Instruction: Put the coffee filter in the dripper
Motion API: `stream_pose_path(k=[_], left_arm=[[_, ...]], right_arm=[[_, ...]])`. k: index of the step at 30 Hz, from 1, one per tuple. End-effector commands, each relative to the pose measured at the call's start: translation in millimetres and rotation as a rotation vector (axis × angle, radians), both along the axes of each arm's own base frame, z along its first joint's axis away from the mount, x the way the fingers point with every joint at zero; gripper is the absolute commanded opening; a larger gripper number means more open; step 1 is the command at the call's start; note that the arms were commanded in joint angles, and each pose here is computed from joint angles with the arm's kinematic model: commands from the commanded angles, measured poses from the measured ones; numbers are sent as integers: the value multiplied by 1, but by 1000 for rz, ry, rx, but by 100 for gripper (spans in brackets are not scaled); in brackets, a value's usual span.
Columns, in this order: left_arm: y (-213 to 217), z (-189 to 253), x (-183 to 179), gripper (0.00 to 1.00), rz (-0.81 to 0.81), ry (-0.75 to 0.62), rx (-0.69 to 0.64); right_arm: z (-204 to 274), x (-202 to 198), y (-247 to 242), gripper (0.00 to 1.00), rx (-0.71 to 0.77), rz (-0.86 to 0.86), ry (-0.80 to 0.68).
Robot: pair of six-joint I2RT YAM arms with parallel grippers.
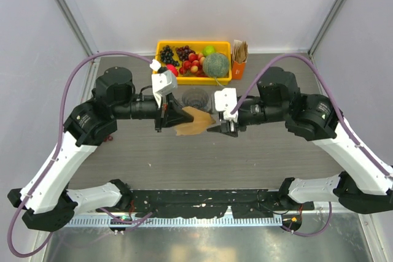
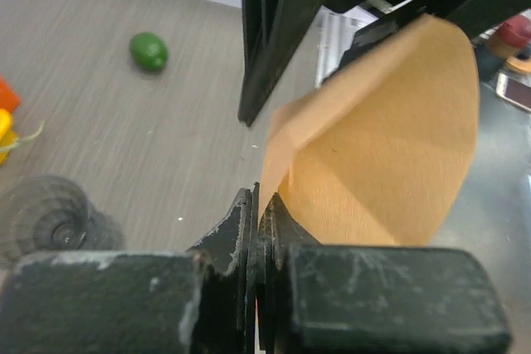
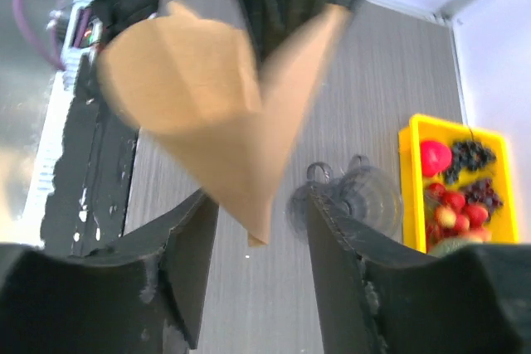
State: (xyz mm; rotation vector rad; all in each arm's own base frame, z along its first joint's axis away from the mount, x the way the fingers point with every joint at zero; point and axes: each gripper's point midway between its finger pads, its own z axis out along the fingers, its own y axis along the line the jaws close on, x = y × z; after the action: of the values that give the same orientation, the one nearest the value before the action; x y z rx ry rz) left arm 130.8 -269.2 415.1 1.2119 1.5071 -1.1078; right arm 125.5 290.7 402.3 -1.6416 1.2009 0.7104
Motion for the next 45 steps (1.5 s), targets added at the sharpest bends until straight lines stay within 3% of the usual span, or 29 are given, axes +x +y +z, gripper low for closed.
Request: stream_pose_path(k=[1,3,7,13,16,20,25,32,45], left_arm=[[9,31,42,0,295,-13,-110],[21,29,74,0,481,-30,-94],[40,29,121,0,754,-73,-77],[44,40,162,0,1073,-92,-57],[32,43,166,0,1066,-43,-83],[18,46,164,0,1031,9,-121],[12,57,164,0,1028,1,-152],[10,59,162,0,1051,-52,-149],[-3,54,147,0,981,88,-229]], right_arm=[[39,44,-18,64,171,-274,57],[52,68,-36,72,243,-425,102],[94,90,-62,76,423,-608,129],[134,87,-57,74,559,-567,117],[144,76,-39,50,546,-429,38],[141,94,-25,25,507,-483,-47],[104,112,2,24,364,-538,-107],[63,160,-2,19,123,-824,-225],[63,162,-5,28,201,-856,-314]])
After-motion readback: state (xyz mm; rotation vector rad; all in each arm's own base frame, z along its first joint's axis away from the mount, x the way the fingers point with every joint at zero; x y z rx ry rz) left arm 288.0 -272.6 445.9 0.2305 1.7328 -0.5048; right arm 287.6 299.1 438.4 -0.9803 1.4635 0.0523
